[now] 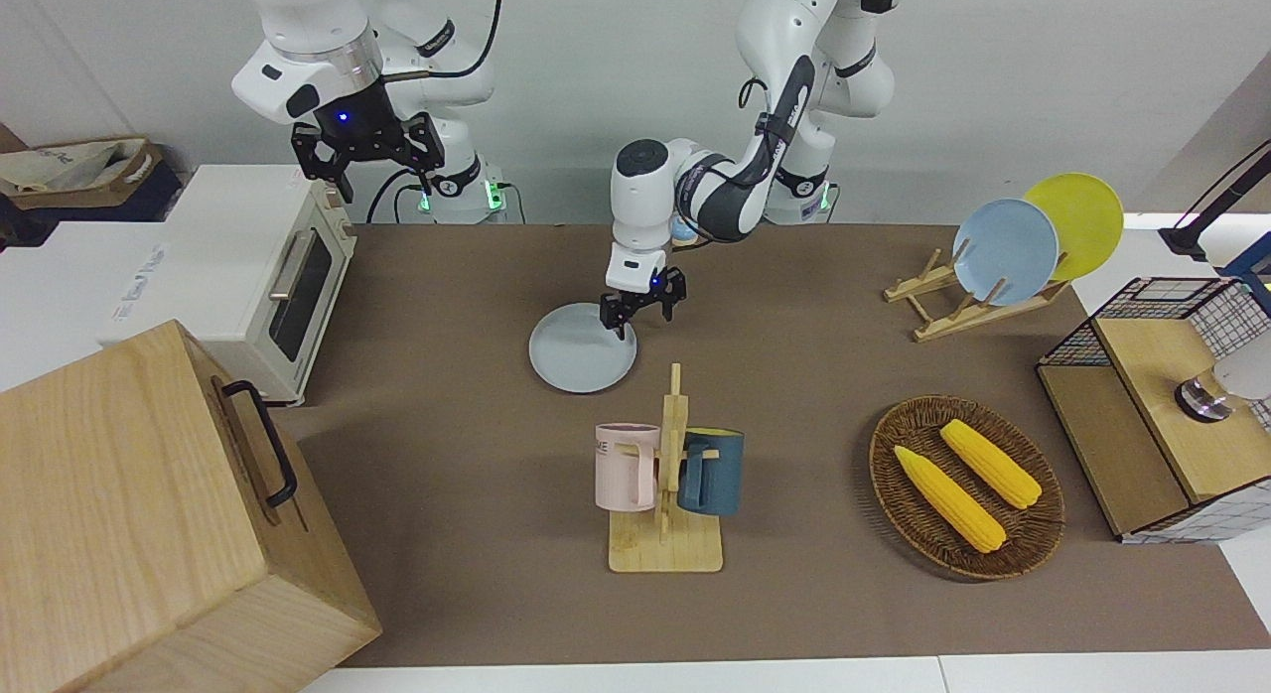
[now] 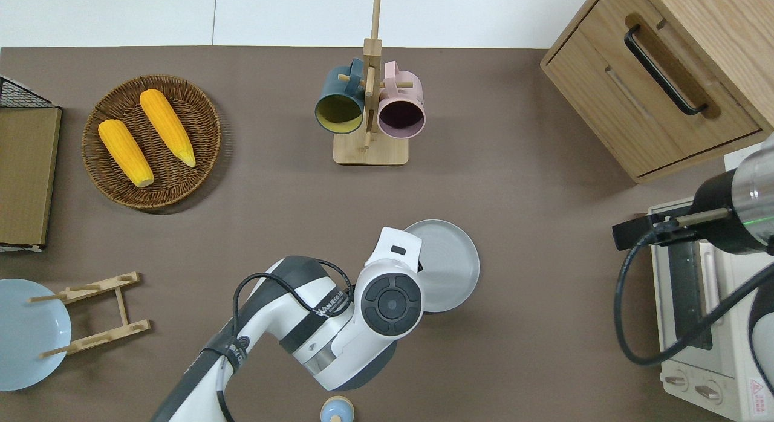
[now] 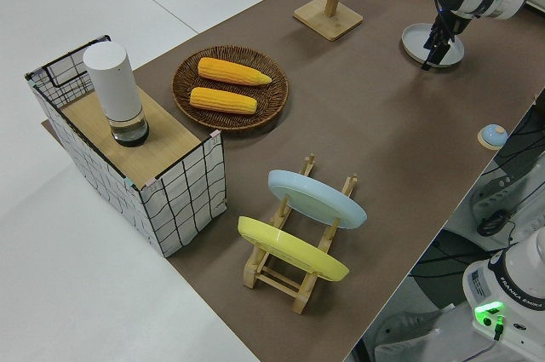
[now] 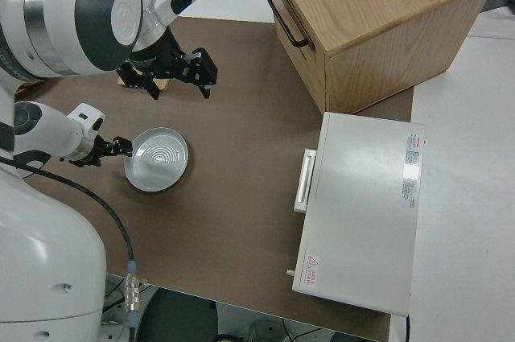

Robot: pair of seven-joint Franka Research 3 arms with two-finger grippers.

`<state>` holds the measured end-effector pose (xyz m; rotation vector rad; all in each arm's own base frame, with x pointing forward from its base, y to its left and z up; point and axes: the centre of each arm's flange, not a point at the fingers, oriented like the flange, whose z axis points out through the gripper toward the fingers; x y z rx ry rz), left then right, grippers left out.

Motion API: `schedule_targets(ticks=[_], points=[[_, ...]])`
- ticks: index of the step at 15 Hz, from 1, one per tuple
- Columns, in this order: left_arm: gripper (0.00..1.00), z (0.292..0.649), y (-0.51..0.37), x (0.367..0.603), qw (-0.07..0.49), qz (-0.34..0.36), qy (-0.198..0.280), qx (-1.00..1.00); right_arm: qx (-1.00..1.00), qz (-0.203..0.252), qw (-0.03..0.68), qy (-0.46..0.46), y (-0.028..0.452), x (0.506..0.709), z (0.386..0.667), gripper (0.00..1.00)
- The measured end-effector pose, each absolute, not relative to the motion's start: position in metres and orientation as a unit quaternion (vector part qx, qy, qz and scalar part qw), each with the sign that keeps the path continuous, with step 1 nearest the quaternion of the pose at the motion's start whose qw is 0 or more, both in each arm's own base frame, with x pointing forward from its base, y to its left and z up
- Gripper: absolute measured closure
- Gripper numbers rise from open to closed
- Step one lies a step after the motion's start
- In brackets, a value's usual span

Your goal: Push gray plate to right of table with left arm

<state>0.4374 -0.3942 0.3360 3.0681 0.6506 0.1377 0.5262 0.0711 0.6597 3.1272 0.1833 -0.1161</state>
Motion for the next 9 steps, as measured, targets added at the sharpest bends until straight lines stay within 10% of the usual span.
schedule_targets(ticks=[9], points=[[0.00,0.466,-0.286,0.466,-0.025,-0.001,0.124,0.992,0.998,-0.037,0.003,0.058,0.071,0.526,0.660,0.01]])
